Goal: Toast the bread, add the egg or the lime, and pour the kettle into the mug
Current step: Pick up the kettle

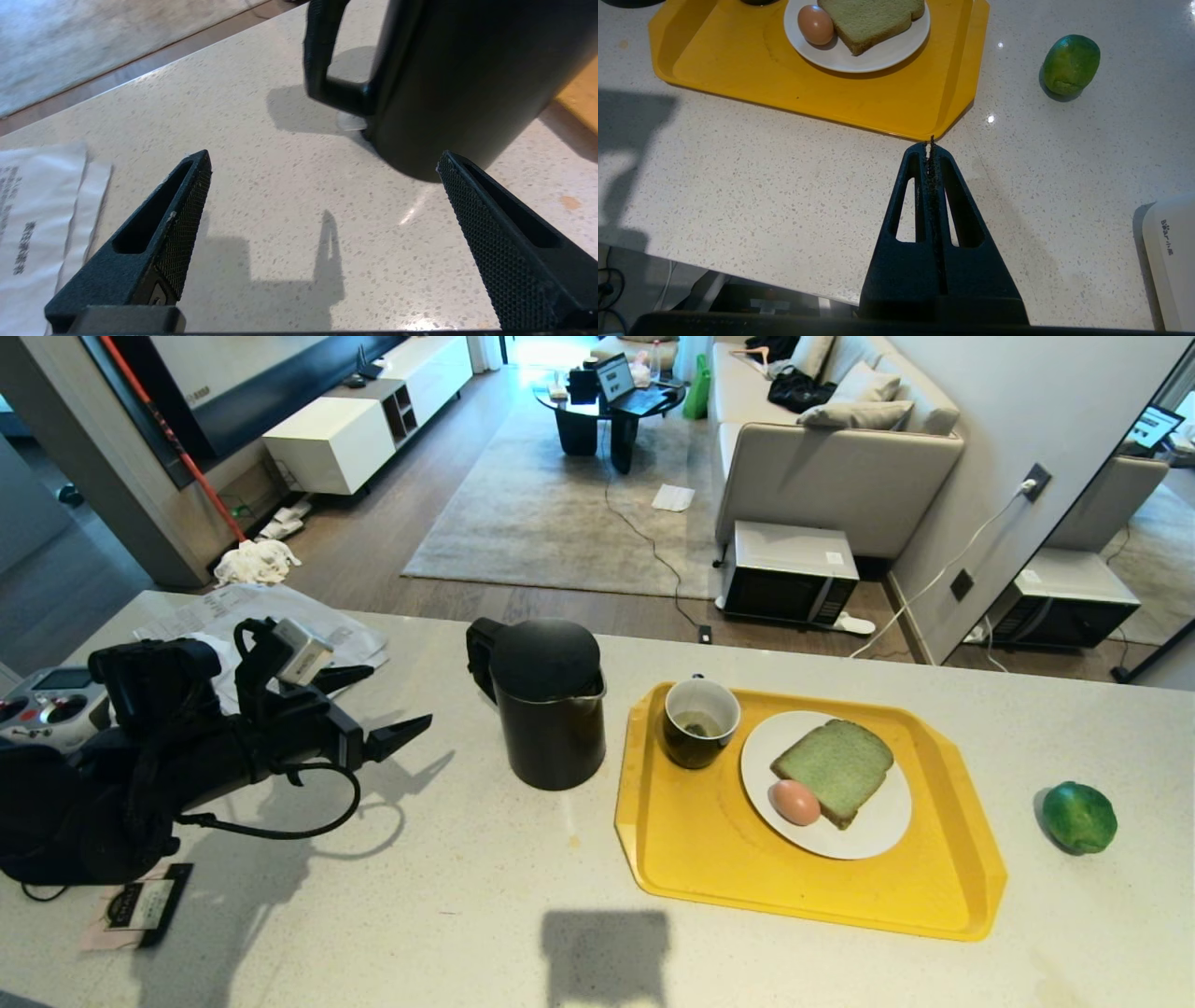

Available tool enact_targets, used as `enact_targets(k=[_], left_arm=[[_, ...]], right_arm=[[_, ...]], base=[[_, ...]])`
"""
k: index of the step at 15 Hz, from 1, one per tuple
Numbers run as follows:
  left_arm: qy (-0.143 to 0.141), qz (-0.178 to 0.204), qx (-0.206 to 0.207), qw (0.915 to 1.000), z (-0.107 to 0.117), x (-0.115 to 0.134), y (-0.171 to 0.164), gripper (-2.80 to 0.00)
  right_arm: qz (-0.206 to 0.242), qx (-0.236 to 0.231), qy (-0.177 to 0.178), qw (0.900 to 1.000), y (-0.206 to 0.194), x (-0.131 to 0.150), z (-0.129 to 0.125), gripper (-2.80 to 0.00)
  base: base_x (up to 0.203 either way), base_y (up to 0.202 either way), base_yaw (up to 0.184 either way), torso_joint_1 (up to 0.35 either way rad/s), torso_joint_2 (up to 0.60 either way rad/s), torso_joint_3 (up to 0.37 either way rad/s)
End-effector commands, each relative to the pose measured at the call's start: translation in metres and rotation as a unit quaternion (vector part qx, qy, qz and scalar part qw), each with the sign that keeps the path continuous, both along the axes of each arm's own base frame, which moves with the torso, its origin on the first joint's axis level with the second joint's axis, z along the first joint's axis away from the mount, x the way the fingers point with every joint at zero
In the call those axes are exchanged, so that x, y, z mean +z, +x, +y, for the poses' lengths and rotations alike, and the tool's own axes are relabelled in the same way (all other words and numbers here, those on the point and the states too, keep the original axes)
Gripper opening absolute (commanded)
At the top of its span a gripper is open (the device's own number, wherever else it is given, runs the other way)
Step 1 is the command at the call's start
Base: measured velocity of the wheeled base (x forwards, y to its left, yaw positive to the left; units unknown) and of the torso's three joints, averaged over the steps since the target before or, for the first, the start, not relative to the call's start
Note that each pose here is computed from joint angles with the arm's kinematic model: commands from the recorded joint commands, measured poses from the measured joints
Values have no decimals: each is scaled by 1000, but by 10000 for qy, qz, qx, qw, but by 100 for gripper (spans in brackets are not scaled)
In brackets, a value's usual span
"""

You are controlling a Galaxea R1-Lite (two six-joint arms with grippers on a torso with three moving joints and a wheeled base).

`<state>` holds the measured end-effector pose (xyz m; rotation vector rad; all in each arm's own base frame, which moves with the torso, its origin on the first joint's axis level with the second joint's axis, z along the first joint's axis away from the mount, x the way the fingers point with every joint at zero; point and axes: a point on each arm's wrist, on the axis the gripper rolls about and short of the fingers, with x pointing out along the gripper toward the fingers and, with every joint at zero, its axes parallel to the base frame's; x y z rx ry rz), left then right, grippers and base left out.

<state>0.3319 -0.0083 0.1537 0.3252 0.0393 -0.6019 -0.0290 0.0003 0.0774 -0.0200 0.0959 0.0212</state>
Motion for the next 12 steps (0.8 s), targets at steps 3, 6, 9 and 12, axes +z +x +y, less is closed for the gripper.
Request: enact_targets(k=[3,6,9,12], left_arm=[[130,-37,445,9989,4,-7,-1,0],[-58,-93,699,9975,16,-11,3,0],[-195,-3,1216,9924,37,-14,5,0],[-390,-306,1332,9899,45,-19,16,0]], right_arm=[[10,7,-9,10000,0,0,0,-280],[10,7,-4,10000,0,0,0,-280],[10,7,-4,10000,0,0,0,-280],[18,7,-4,10000,0,0,0,-280]], base=[[0,0,0,0,0,0],[0,0,0,0,0,0],[0,0,0,0,0,0],[0,0,0,0,0,0]])
